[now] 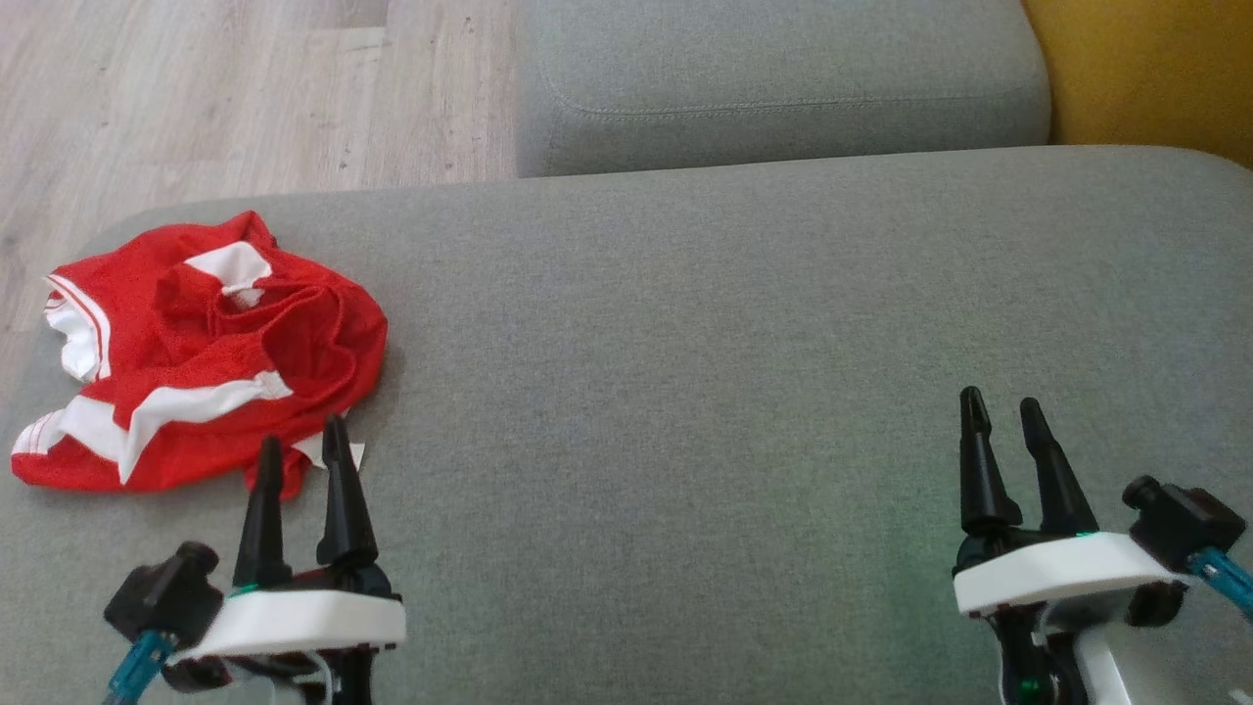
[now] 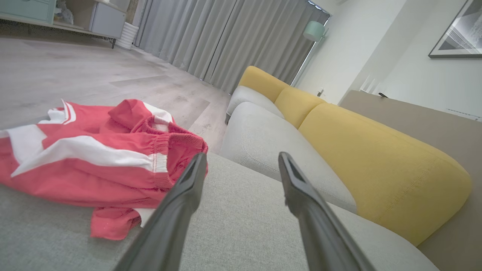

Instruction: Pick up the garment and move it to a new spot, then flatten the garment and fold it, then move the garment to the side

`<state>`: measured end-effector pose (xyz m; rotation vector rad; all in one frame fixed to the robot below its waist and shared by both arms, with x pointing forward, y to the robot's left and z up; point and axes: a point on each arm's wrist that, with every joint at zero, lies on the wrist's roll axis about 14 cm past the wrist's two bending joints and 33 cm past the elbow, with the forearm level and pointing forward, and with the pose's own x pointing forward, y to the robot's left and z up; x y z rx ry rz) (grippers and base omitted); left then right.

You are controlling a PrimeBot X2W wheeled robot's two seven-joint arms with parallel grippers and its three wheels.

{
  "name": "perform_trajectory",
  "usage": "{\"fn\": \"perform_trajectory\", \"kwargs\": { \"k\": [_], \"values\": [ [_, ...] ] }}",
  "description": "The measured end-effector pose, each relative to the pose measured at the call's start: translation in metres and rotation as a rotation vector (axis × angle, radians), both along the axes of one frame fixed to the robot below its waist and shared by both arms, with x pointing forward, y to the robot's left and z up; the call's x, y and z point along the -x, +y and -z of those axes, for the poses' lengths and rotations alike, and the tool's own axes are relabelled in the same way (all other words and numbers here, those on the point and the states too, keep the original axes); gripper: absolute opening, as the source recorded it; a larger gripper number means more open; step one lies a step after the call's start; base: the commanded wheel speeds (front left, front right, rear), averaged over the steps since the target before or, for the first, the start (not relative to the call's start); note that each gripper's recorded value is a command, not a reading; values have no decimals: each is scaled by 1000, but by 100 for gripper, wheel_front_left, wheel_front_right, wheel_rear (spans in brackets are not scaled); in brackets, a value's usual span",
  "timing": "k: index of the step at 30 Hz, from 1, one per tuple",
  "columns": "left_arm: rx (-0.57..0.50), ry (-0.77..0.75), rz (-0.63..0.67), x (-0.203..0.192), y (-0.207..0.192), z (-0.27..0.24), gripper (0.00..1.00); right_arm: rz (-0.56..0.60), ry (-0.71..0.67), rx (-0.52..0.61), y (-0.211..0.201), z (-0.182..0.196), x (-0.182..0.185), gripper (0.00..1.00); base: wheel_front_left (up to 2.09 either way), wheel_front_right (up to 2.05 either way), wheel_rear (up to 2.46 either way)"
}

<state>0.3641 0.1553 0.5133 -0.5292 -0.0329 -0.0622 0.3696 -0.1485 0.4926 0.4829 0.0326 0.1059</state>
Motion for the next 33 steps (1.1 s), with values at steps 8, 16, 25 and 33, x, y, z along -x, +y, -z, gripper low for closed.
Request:
{"fn": "perform_trajectory", "kwargs": {
  "k": [8,16,25,33],
  "values": [
    [-96,-45,6,1,-3,-9,100,-8,-41,89,2,-6,1,100,0,0,0],
    [-202,-75,2,2,-6,-14,100,-13,-58,177,1,-6,3,100,0,0,0],
    [-308,-88,-3,2,-7,-12,100,-22,-72,262,2,-5,1,100,0,0,0],
    [-406,-110,-1,3,-9,-12,100,-41,-83,349,5,-2,1,100,0,0,0]
  ]
}}
